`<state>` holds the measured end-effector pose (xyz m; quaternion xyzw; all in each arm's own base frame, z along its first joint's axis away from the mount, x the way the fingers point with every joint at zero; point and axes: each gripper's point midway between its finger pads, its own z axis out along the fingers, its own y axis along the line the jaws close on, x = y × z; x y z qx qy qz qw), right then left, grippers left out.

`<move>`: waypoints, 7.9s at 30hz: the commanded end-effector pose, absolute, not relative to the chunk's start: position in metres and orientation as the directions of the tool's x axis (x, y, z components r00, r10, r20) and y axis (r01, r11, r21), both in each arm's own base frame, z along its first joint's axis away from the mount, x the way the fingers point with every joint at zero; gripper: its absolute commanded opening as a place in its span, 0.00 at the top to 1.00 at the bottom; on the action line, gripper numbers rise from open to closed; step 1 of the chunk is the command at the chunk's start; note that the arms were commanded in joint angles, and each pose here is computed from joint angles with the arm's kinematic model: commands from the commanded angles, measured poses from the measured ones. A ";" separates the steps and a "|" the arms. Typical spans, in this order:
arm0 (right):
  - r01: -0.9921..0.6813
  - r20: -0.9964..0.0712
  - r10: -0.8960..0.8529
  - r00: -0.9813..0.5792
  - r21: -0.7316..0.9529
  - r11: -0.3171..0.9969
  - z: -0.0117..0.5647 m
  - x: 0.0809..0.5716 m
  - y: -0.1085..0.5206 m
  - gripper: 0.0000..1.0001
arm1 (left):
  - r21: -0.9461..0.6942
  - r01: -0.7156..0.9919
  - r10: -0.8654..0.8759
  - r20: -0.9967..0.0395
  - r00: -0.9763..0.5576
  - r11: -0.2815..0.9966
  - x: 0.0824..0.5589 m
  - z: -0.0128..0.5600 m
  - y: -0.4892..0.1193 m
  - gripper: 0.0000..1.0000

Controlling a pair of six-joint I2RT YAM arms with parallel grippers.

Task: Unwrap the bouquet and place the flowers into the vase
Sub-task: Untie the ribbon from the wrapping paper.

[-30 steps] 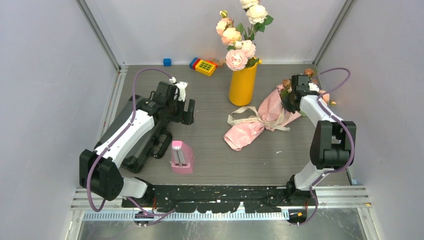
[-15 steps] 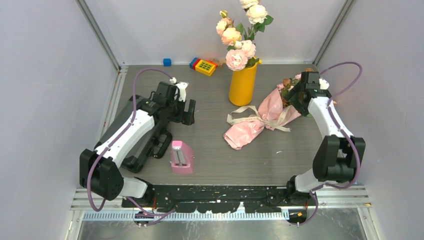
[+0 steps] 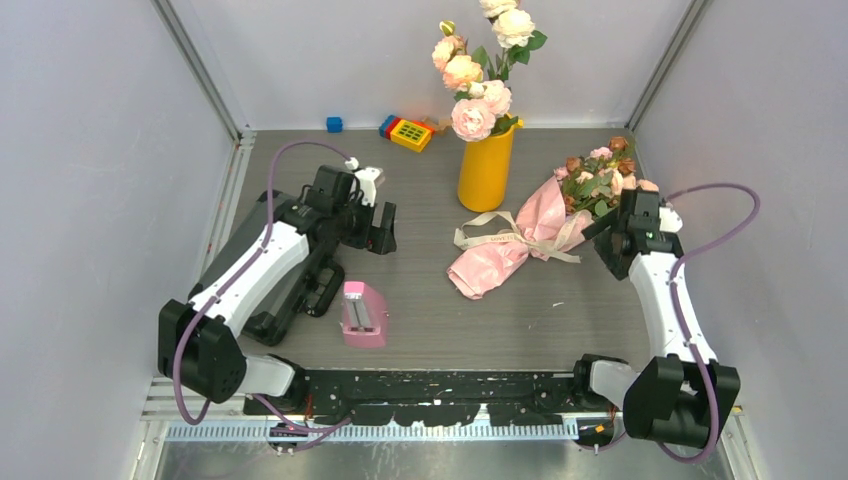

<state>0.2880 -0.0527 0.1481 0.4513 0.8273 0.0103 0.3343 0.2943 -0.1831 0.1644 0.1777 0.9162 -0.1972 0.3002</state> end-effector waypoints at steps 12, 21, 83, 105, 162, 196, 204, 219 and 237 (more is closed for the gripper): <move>0.811 -0.320 0.941 -0.109 0.520 0.270 0.090 0.280 -0.028 0.27 | -0.226 0.507 0.204 -0.725 -0.658 0.832 0.294 0.198 -0.185 0.12; 0.813 -0.300 0.953 -0.051 0.542 0.214 0.077 0.295 -0.032 0.30 | -0.222 0.514 0.207 -0.732 -0.649 0.829 0.292 0.200 -0.184 0.12; 0.810 -0.385 0.915 -0.119 0.495 0.314 0.063 0.315 -0.044 1.00 | -0.324 0.861 0.219 -0.876 -0.429 0.391 0.316 0.163 -0.379 0.22; 0.774 -0.414 0.899 -0.142 0.520 0.361 0.080 0.319 -0.043 1.00 | -0.296 0.881 0.290 -0.864 -0.412 0.369 0.359 0.097 -0.412 0.32; 0.797 -0.518 0.843 -0.148 0.442 0.412 0.087 0.302 -0.061 1.00 | -0.296 0.829 0.284 -0.840 -0.462 0.474 0.351 0.121 -0.387 1.00; 0.856 -0.560 0.819 -0.125 0.356 0.374 0.081 0.277 -0.094 1.00 | -0.344 0.694 0.173 -0.811 -0.560 0.632 0.371 0.114 -0.334 1.00; 0.870 -0.565 0.818 -0.112 0.342 0.355 0.082 0.269 -0.105 1.00 | -0.354 0.658 0.136 -0.808 -0.573 0.664 0.378 0.118 -0.315 1.00; 0.889 -0.575 0.814 -0.079 0.329 0.319 0.086 0.257 -0.124 1.00 | -0.392 0.579 0.048 -0.799 -0.599 0.715 0.388 0.126 -0.284 1.00; 0.907 -0.571 0.820 -0.036 0.326 0.267 0.087 0.243 -0.146 1.00 | -0.424 0.493 -0.053 -0.796 -0.603 0.760 0.395 0.141 -0.244 1.00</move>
